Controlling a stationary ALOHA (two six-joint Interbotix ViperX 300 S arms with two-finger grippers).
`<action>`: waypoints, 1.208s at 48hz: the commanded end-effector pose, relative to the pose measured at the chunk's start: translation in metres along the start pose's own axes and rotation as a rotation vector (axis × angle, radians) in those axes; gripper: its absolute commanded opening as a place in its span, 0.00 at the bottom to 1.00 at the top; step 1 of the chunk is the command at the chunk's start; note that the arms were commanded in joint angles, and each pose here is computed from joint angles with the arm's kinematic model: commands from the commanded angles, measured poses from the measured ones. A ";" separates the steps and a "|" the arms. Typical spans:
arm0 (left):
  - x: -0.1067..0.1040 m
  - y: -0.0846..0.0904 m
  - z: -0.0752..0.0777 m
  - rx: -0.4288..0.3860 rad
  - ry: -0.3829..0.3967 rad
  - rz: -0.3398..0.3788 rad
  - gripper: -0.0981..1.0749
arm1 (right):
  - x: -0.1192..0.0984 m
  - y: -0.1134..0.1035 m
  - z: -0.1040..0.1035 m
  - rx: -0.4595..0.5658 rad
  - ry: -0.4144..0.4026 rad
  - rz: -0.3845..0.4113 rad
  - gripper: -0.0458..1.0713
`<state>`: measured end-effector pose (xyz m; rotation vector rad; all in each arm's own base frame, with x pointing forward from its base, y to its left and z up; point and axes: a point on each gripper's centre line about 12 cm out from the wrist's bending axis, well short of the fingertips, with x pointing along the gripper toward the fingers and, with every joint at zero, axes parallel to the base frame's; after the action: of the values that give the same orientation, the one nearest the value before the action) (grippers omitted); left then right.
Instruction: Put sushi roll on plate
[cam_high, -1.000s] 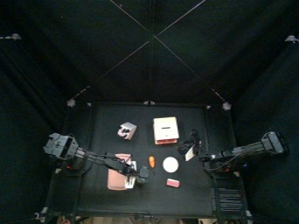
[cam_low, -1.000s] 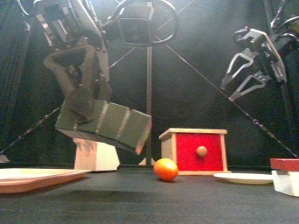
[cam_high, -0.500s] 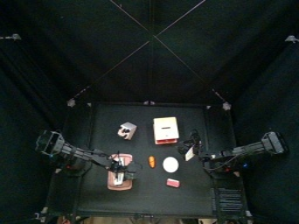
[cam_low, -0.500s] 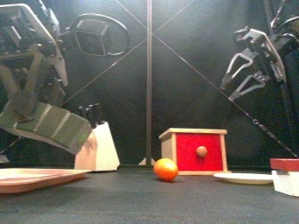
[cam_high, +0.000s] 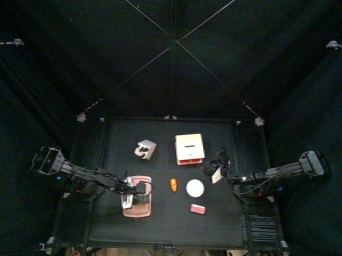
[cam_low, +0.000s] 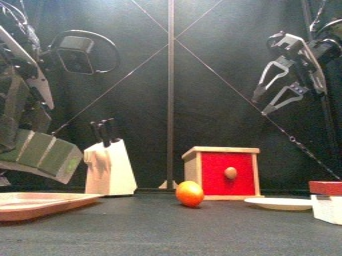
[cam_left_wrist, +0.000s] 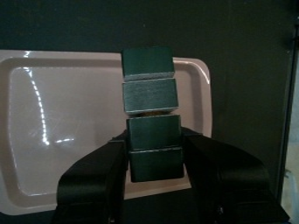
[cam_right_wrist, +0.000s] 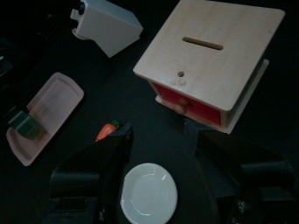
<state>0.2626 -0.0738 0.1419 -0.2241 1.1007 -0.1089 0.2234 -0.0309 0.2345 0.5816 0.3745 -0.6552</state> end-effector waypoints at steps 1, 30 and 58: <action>-0.002 0.000 0.006 -0.006 -0.030 -0.004 0.54 | -0.001 0.001 0.004 0.004 -0.010 0.004 0.81; -0.001 0.008 0.003 -0.031 -0.024 0.012 0.79 | 0.000 0.001 0.003 0.003 -0.009 0.001 0.81; 0.000 0.008 0.002 -0.037 -0.022 0.010 0.82 | 0.000 0.001 0.003 0.003 -0.009 0.001 0.81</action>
<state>0.2601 -0.0649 0.1362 -0.2432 1.1045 -0.0762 0.2230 -0.0320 0.2340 0.5819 0.3746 -0.6602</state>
